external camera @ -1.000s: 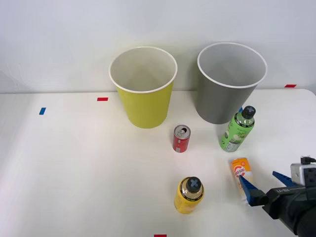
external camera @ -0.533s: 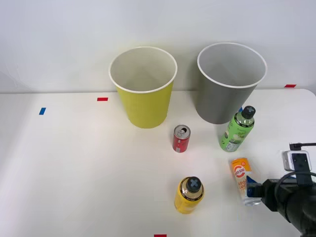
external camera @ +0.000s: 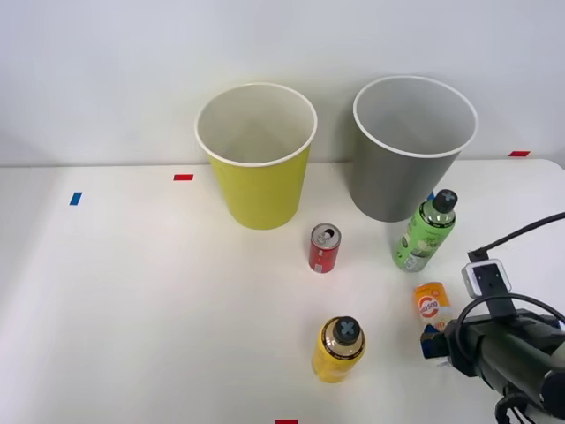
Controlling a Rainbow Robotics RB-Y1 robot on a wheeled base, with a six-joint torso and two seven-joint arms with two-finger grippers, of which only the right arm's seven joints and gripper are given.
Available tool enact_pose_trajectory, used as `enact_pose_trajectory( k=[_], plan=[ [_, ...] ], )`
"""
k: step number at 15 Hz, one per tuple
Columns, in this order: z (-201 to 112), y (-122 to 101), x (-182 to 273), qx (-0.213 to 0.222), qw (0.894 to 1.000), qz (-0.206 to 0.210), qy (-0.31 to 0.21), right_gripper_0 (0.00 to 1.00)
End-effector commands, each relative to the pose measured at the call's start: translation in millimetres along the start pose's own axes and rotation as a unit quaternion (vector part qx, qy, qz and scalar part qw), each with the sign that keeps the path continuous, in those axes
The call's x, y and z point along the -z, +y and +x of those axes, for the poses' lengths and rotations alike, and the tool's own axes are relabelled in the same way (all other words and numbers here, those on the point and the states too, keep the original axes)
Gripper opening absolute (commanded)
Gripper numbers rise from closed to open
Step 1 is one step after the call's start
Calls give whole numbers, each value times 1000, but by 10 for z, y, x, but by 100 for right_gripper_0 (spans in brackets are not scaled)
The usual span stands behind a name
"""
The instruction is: Put cans in the gray bin, plastic bottles in the light green bin
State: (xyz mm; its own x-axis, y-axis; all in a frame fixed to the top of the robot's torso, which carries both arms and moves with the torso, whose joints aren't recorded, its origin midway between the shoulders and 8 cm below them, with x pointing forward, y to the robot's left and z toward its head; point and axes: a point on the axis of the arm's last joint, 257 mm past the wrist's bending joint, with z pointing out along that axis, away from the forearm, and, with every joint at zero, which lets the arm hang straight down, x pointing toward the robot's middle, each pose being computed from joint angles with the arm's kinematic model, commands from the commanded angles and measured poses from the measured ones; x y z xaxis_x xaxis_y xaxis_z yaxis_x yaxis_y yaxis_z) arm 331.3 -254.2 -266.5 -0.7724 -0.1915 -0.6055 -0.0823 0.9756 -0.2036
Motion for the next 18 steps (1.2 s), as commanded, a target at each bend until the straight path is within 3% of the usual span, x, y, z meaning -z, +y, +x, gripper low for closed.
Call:
enact_pose_trajectory(
  k=[1, 5, 18],
  plan=[
    [6, 4, -137, -17, 1000, -5, 26, 98],
    [-101, 47, -304, -41, 999, -2, 27, 98],
    [-237, 11, -626, -55, 998, 5, 25, 98]
  ],
)
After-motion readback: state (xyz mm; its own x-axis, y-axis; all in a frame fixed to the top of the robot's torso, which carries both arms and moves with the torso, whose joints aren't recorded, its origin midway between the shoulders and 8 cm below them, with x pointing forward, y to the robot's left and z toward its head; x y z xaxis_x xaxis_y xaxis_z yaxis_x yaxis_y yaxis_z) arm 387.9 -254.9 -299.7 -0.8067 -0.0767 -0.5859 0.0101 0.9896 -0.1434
